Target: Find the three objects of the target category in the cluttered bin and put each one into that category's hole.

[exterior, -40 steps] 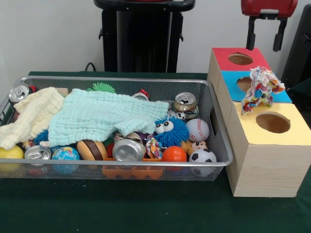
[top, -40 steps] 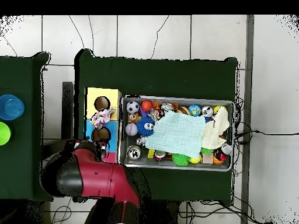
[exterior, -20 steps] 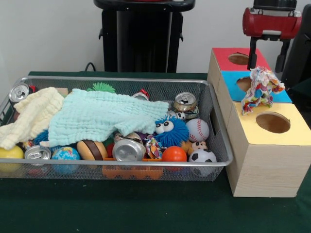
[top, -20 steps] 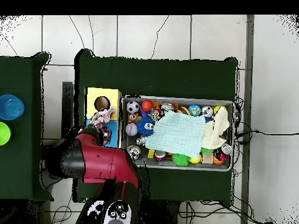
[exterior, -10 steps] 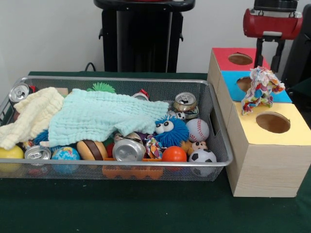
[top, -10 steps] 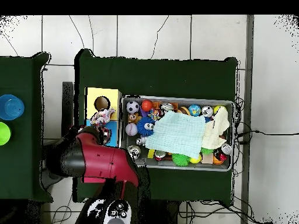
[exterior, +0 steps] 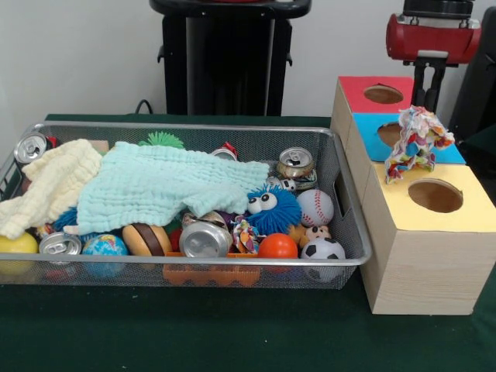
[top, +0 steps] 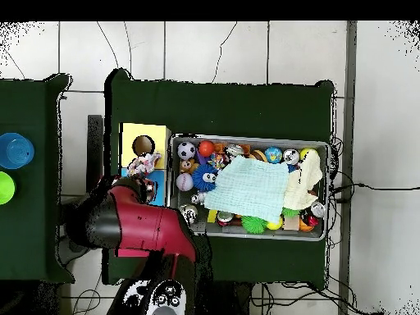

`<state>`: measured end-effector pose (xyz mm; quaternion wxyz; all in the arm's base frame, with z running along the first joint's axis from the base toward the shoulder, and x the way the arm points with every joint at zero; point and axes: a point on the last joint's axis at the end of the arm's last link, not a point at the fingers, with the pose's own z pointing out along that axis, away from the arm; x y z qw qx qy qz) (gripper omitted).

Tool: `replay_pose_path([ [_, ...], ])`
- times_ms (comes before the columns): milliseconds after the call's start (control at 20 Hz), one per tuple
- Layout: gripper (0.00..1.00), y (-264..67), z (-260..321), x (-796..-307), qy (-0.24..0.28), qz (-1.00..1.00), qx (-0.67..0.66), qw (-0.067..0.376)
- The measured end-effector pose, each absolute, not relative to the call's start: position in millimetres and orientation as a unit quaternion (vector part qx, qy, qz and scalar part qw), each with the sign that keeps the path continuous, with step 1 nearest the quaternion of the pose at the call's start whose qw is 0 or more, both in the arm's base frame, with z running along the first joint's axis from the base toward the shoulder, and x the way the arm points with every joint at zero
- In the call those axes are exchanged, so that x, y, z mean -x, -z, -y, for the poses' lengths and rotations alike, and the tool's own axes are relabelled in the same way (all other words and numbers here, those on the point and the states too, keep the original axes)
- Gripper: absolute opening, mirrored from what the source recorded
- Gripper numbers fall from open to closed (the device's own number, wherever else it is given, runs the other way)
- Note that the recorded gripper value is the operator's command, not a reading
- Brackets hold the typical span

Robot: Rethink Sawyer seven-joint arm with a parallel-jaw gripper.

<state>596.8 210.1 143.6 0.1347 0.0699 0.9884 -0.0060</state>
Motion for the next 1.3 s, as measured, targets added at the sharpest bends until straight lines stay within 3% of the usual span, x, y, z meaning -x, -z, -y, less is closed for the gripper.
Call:
replay_pose_path([
  [200, 0.0, -144, -210, -597, 0.006, -0.988, -0.07, 0.136],
  [250, 1.0, -144, -210, -597, 0.006, -0.988, -0.07, 0.136],
  [1300, 1.0, -144, -199, -608, 0.001, -0.985, -0.087, 0.146],
])
